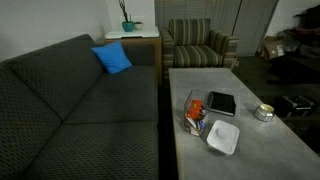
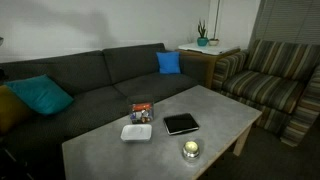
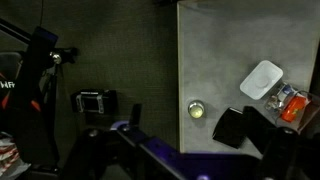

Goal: Remove the orange object from the storage container and put it on the table

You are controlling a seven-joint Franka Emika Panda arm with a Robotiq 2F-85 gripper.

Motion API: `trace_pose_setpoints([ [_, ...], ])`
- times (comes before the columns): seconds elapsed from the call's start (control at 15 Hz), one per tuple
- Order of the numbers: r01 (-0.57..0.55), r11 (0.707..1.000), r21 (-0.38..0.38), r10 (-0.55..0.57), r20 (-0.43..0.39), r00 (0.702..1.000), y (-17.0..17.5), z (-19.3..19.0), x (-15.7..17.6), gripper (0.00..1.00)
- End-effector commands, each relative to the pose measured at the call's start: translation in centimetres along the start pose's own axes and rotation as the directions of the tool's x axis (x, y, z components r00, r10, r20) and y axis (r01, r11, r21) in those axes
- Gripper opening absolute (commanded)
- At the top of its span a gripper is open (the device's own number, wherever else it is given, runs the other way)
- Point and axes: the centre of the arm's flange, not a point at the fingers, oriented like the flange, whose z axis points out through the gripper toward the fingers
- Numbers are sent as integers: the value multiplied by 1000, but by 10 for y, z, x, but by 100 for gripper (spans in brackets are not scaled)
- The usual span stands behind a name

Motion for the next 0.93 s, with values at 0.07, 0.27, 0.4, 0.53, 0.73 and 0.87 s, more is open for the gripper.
trace_pose_setpoints([
  [0.07, 0, 1000, 0, 0, 0, 1000, 0, 0, 0, 100],
  [0.27, 0, 1000, 0, 0, 0, 1000, 0, 0, 0, 100],
  [0.4, 0, 1000, 0, 0, 0, 1000, 0, 0, 0, 100],
  [0.53, 19, 1000, -9, -18, 16, 1000, -2, 1, 8, 100],
  [0.73, 63, 998, -15, -62, 24, 998, -8, 5, 23, 100],
  [0.87, 112, 994, -14, -112, 23, 993, -16, 8, 40, 100],
])
